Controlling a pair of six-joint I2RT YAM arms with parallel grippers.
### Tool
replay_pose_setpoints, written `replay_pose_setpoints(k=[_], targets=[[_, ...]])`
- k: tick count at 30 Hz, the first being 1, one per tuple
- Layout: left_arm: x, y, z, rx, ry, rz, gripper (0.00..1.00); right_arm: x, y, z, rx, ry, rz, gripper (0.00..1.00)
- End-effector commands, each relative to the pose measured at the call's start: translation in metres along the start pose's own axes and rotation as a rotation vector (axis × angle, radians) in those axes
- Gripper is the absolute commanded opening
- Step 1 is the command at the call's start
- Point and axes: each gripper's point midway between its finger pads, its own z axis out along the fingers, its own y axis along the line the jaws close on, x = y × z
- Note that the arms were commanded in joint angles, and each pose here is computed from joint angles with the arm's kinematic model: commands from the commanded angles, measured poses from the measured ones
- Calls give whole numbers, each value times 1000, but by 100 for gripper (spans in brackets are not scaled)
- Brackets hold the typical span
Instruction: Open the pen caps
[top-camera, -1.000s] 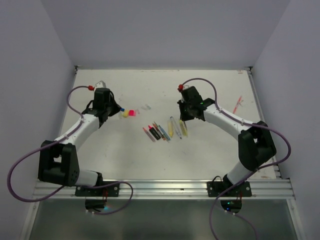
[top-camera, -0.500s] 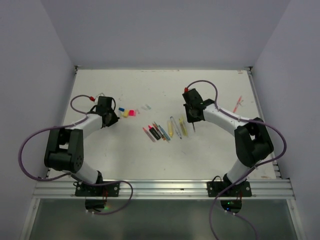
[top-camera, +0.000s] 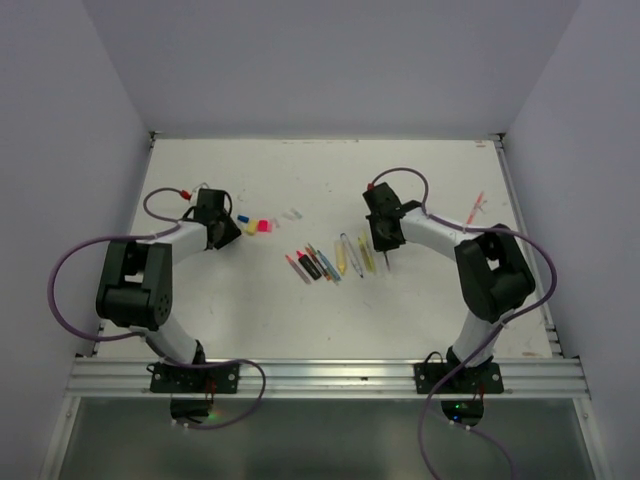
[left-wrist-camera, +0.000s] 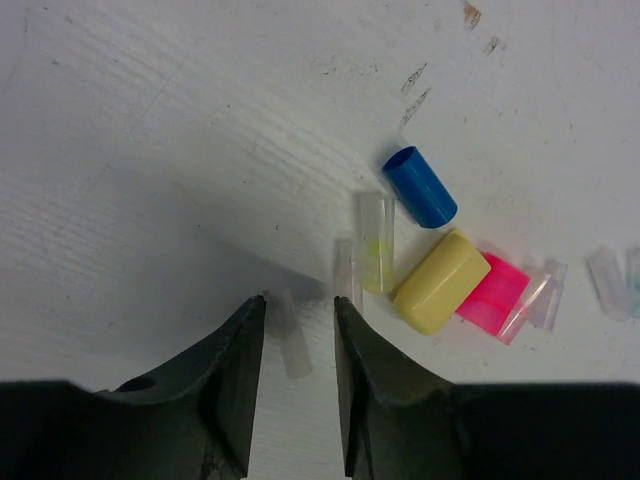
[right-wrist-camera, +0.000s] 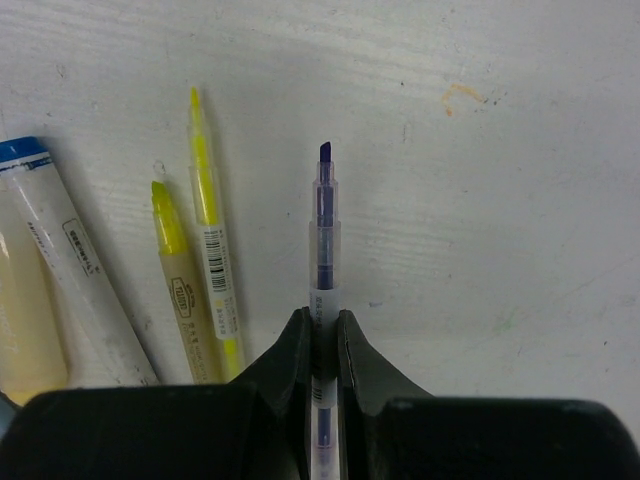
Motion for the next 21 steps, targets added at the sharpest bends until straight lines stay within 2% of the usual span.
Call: replay_pose_setpoints(k=[1, 7, 14, 17, 21], targets=[[-24, -9, 2, 19, -64, -41, 38, -3, 4, 6, -16, -7, 4, 6], [-18, -9, 4, 32, -50, -57, 51, -4, 4, 5, -24, -7, 12, 13], [-18, -11, -6, 65, -68, -78, 55, -1, 4, 6, -29, -4, 7, 19], [-25, -24, -22, 161, -129, -105, 55, -3, 3, 4, -27, -12, 7, 27], [-33, -35, -38, 214, -172, -103, 57, -7, 5, 5, -39, -14, 14, 29]])
